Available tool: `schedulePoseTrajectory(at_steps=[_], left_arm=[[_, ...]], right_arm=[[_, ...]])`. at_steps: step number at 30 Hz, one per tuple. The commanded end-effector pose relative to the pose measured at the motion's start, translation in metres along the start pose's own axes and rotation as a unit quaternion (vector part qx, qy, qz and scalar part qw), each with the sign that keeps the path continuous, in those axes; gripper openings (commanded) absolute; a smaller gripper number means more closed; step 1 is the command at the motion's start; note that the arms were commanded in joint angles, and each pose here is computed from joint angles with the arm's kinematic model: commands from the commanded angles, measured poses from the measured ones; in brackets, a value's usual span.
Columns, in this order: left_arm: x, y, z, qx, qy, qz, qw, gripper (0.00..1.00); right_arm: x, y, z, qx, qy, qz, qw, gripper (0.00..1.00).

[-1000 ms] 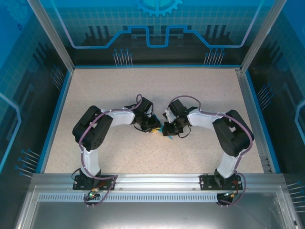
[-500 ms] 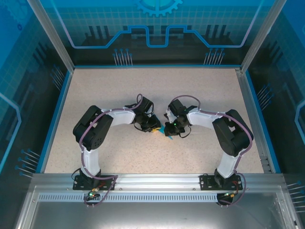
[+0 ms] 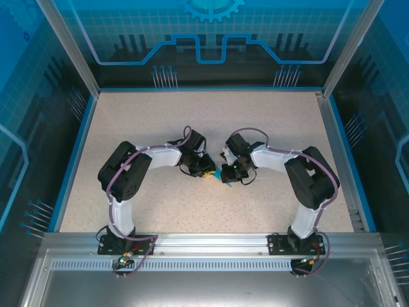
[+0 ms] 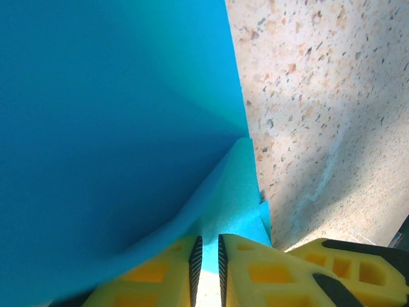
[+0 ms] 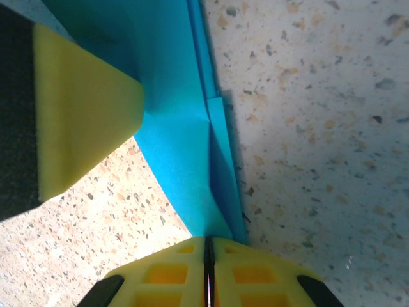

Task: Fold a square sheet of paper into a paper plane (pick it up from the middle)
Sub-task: Fold the wing for the fifth time at the center of the table.

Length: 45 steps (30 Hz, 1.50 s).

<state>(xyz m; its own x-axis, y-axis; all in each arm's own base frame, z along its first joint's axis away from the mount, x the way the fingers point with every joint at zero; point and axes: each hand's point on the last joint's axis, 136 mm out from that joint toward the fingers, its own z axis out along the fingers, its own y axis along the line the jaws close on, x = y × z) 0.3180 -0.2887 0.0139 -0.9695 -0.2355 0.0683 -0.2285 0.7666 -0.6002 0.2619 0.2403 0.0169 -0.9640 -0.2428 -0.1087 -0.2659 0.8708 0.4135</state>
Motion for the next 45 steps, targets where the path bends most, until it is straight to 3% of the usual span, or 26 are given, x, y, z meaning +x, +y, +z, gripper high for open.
schedulePoseTrajectory(at_steps=[1,15,21,32,39,45], left_arm=[[0.003,0.042,0.012,-0.075,0.002,-0.021,0.997,0.2],[0.002,0.043,0.013,-0.078,0.002,-0.021,0.997,0.2],[0.003,0.043,0.013,-0.079,0.002,-0.021,0.997,0.2],[0.003,0.044,0.013,-0.081,0.003,-0.021,0.996,0.2],[0.002,0.043,0.013,-0.08,0.003,-0.021,0.997,0.2],[0.003,0.043,0.013,-0.082,0.003,-0.02,0.996,0.2]], right_arm=[[0.012,-0.002,-0.011,-0.003,0.014,-0.001,1.0,0.11],[0.037,-0.035,0.003,0.058,0.053,0.024,0.997,0.1],[0.03,-0.019,-0.013,0.032,0.031,0.011,0.999,0.1],[0.047,-0.032,-0.001,0.049,0.059,0.024,0.997,0.1],[0.022,0.002,-0.029,0.006,0.0,-0.015,1.0,0.11],[0.025,0.013,-0.013,-0.013,0.022,-0.029,0.999,0.12]])
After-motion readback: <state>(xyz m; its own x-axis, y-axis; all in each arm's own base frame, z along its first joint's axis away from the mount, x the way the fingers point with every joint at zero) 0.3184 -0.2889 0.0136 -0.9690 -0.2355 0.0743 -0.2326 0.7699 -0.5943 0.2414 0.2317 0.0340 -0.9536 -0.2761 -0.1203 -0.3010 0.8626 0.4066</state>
